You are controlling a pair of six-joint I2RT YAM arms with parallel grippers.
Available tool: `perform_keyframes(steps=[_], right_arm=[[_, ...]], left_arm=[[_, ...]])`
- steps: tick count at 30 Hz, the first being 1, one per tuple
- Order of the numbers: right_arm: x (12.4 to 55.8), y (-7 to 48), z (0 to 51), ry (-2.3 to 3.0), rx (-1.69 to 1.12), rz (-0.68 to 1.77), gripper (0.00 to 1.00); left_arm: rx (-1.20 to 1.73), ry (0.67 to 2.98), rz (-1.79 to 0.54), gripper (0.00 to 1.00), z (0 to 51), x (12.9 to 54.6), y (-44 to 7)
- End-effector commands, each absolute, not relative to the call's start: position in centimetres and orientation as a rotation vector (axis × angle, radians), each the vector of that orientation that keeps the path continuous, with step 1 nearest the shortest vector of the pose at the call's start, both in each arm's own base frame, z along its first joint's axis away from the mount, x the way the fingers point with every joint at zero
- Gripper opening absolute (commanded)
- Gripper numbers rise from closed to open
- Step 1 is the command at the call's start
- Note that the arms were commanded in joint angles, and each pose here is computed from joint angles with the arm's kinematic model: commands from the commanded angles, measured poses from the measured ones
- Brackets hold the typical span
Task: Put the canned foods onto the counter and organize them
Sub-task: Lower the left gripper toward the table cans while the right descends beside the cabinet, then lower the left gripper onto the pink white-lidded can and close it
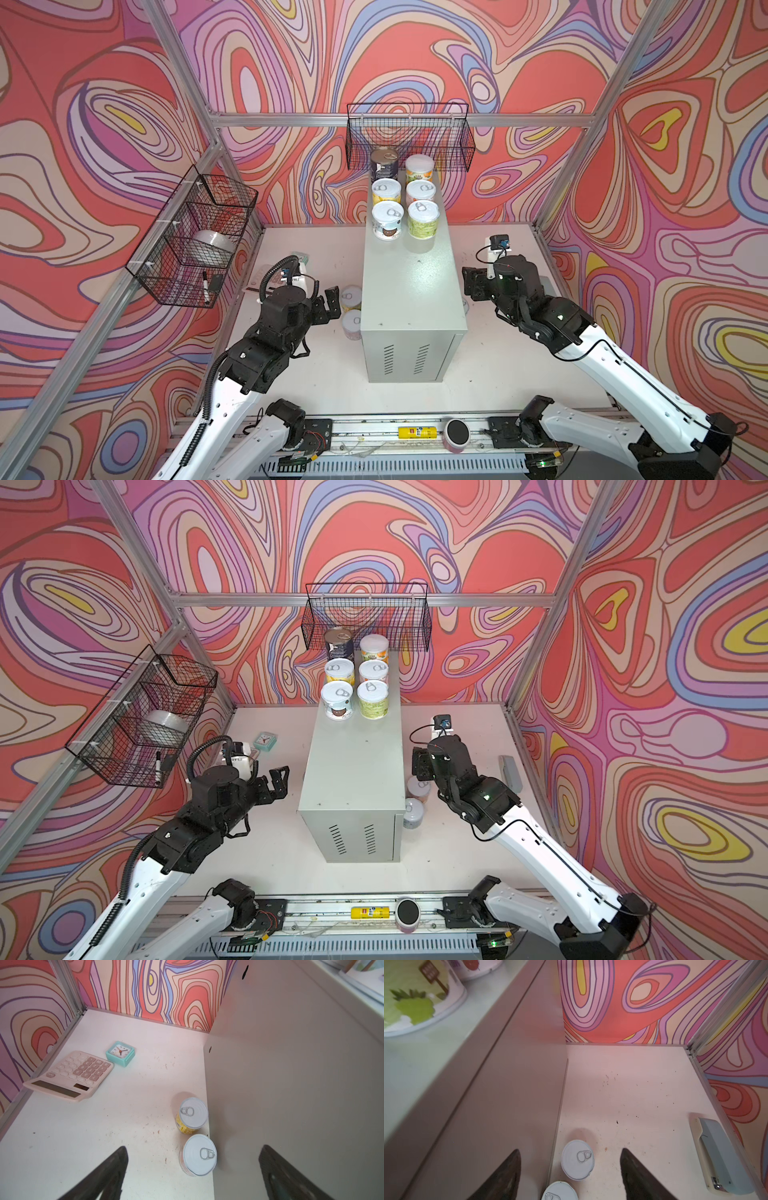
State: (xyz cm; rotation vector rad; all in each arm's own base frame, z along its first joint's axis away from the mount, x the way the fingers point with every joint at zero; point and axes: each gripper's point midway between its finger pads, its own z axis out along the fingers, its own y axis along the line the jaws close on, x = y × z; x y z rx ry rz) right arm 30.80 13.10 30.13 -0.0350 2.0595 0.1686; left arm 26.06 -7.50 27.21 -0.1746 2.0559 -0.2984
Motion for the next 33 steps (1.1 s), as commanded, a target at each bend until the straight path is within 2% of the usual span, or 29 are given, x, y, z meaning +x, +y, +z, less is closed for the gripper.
perform_keyframes(steps=[1,6,11,15,33], right_arm=[[31.2,12.1,29.0,2.081,0.062,0.279,0.78],[31.5,10.4,25.0,2.144,0.188,0.420,0.78],[31.8,10.6,19.4,2.213,0.342,0.699,0.77],[31.8,10.1,17.6,2.220,0.377,0.675,0.78],[30.7,9.6,15.9,2.261,0.383,0.641,0.81]], left_arm=[[-0.202,2.127,-0.310,0.99,24.7,25.6,-7.8],[-0.212,2.144,-0.335,0.99,22.0,25.7,-8.5],[-0.206,2.170,-0.336,0.99,20.4,25.8,-9.5],[-0.176,2.182,-0.298,1.00,19.8,25.6,-10.3],[-0.187,2.252,-0.249,1.00,15.1,23.3,-10.6]])
